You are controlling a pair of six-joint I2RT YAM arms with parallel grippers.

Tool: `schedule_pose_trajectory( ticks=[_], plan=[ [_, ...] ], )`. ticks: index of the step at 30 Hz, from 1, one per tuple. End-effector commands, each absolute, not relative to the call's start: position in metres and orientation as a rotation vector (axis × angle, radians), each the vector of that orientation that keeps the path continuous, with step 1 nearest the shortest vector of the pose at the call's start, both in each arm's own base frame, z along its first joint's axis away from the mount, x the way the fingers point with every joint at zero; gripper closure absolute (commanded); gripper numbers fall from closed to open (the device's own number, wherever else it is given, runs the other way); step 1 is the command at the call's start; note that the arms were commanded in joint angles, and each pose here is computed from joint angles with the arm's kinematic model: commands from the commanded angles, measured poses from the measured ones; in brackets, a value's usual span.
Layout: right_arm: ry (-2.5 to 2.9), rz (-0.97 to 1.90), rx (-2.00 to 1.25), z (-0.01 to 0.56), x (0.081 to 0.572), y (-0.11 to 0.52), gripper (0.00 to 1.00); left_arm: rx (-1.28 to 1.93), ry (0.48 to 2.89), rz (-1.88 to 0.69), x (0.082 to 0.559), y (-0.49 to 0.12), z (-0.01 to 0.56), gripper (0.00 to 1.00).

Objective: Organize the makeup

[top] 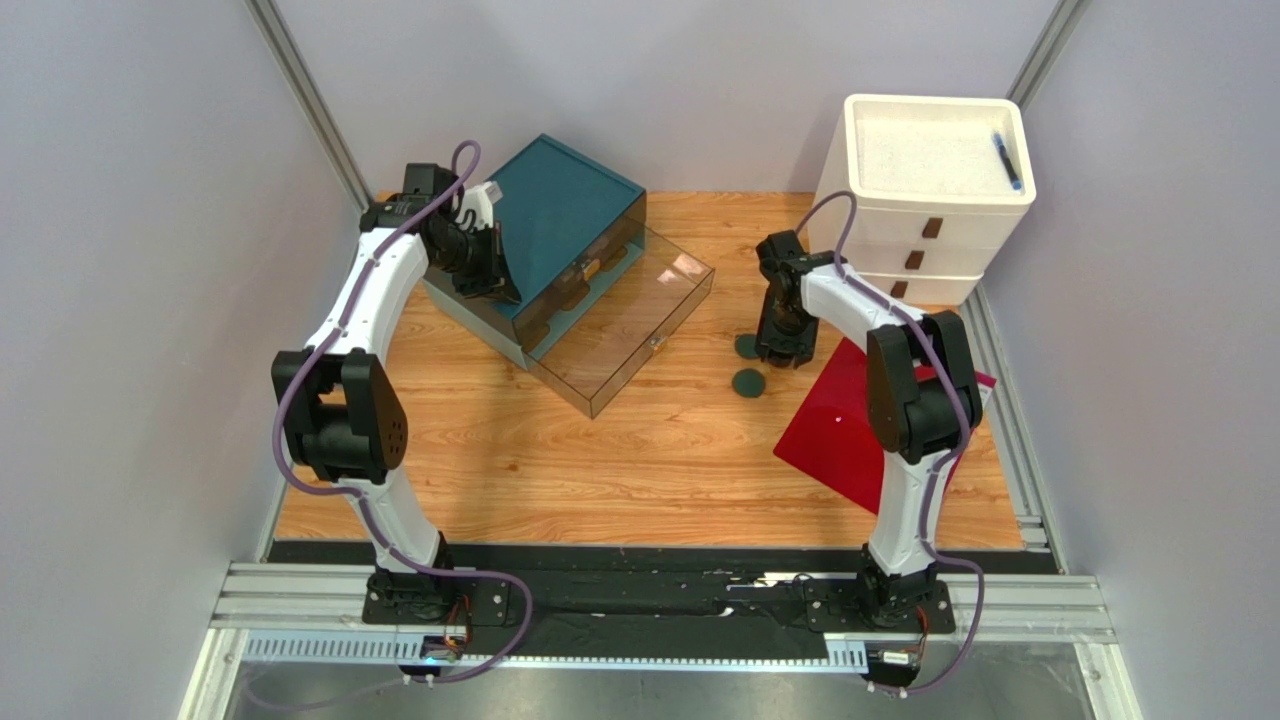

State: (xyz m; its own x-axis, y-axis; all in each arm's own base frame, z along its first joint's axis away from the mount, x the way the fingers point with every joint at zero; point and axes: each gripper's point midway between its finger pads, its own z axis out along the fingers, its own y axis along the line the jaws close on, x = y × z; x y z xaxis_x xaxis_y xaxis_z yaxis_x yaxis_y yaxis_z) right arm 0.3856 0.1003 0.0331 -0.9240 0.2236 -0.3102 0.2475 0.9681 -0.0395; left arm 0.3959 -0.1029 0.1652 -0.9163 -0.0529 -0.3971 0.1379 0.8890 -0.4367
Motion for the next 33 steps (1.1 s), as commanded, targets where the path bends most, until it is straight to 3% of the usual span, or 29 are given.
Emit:
schedule_pose_trajectory(
  ticks=[1, 10, 17, 24, 27, 28, 31, 33],
  plan=[
    [2.64, 0.06, 0.273, 0.105, 0.411, 0.127, 1.0, 0.037, 3.11, -0.443, 0.323, -0.073, 0.079, 1.0],
    [2.457, 0.282, 0.076, 0.2, 0.453, 0.226, 1.0, 0.036, 3.113, -0.44, 0.323, -0.072, 0.077, 1.0],
    [2.522, 0.376, -0.02, 0.158, 0.463, 0.297, 1.0, 0.031, 3.117, -0.45, 0.322, -0.074, 0.076, 1.0],
    [2.575, 0.442, 0.021, 0.122, 0.466, 0.326, 0.97, 0.036, 3.115, -0.45, 0.322, -0.074, 0.076, 1.0],
    [2.574, 0.446, 0.031, 0.116, 0.469, 0.328, 0.92, 0.033, 3.115, -0.45, 0.322, -0.074, 0.076, 1.0],
    [2.573, 0.447, 0.033, 0.116, 0.47, 0.329, 0.79, 0.033, 3.115, -0.453, 0.322, -0.074, 0.076, 1.0],
    [2.567, 0.439, 0.045, 0.117, 0.471, 0.327, 0.56, 0.029, 3.111, -0.452, 0.322, -0.074, 0.077, 1.0],
    [2.565, 0.425, 0.054, 0.117, 0.472, 0.325, 0.48, 0.026, 3.104, -0.454, 0.322, -0.075, 0.077, 1.0]
  ],
)
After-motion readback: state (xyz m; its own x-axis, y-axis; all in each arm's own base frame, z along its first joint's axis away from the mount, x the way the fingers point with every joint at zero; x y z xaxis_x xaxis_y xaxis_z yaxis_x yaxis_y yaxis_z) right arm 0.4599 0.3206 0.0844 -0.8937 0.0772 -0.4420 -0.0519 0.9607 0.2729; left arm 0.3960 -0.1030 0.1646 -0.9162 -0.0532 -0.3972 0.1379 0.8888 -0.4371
